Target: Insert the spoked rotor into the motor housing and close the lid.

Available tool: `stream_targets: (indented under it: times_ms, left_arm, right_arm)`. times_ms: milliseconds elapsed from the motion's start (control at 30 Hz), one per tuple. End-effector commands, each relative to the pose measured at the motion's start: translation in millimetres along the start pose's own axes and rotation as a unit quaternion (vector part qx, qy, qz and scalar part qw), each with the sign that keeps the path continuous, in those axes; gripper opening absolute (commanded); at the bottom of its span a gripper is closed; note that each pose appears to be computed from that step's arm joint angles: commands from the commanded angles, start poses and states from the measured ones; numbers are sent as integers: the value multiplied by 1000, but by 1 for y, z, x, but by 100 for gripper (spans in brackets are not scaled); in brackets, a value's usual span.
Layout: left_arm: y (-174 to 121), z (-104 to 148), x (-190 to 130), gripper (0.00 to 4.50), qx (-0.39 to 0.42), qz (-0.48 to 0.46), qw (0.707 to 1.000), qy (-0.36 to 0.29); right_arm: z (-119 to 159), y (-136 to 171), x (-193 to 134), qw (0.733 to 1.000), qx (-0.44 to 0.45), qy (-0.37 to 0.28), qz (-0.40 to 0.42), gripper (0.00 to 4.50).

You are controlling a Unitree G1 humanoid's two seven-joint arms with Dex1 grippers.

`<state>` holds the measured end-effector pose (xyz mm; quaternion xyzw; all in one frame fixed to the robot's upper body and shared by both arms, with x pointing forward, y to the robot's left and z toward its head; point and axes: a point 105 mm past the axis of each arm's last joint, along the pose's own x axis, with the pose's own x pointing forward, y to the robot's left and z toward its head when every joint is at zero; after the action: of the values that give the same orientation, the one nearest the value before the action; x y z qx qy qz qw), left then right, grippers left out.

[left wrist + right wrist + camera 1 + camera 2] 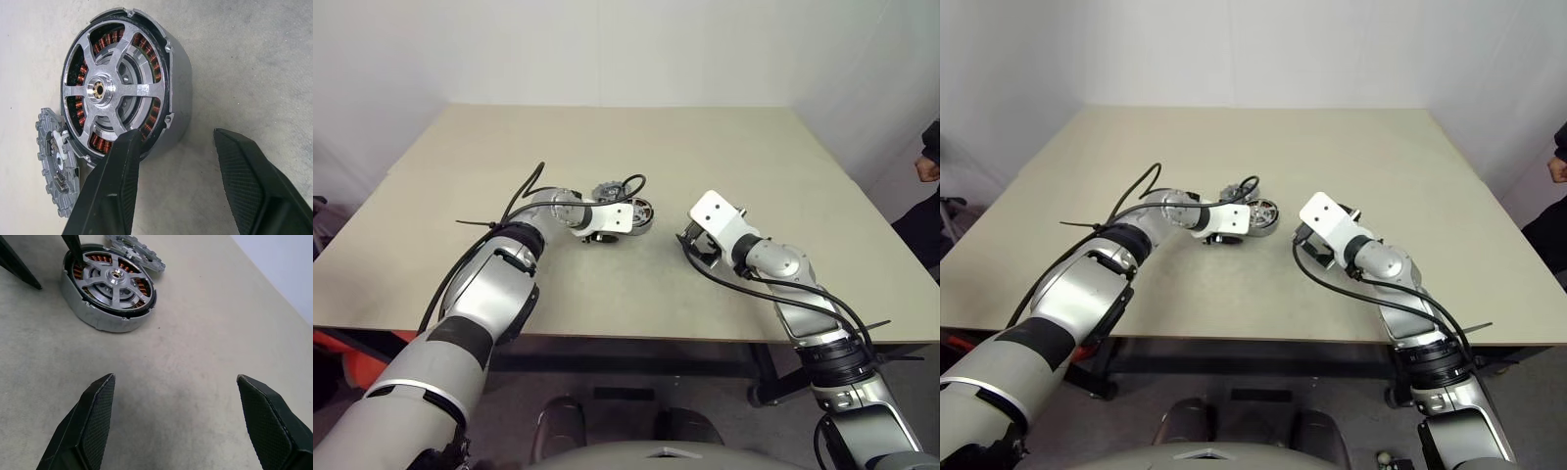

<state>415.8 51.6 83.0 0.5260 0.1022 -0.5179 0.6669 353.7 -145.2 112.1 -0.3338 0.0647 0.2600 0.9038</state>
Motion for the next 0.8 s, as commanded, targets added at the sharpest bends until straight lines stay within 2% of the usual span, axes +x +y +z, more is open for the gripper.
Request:
stream_targets:
  times_ms: [33,200,300,433,800]
  left_arm:
    - [3,-4,-2,247,0,-2,1000,17]
    - [0,-7,-1,247,-6,-6,1000,24]
    - [0,-7,-1,187,-11,-7,1000,22]
    - [2,-6,-1,62,-5,-3,1000,24]
    - [1,-7,-3,62,-8,-7,1000,18]
  right_arm:
    - [20,-16,-6,999,-5,-36,-31,446]
    - [22,-16,-5,999,-3,-38,-34,446]
    - [21,-16,-5,999,-3,-38,-35,450]
    - [21,-17,-5,999,-3,-38,-37,450]
    - [22,-17,-4,999,-6,-39,-37,450]
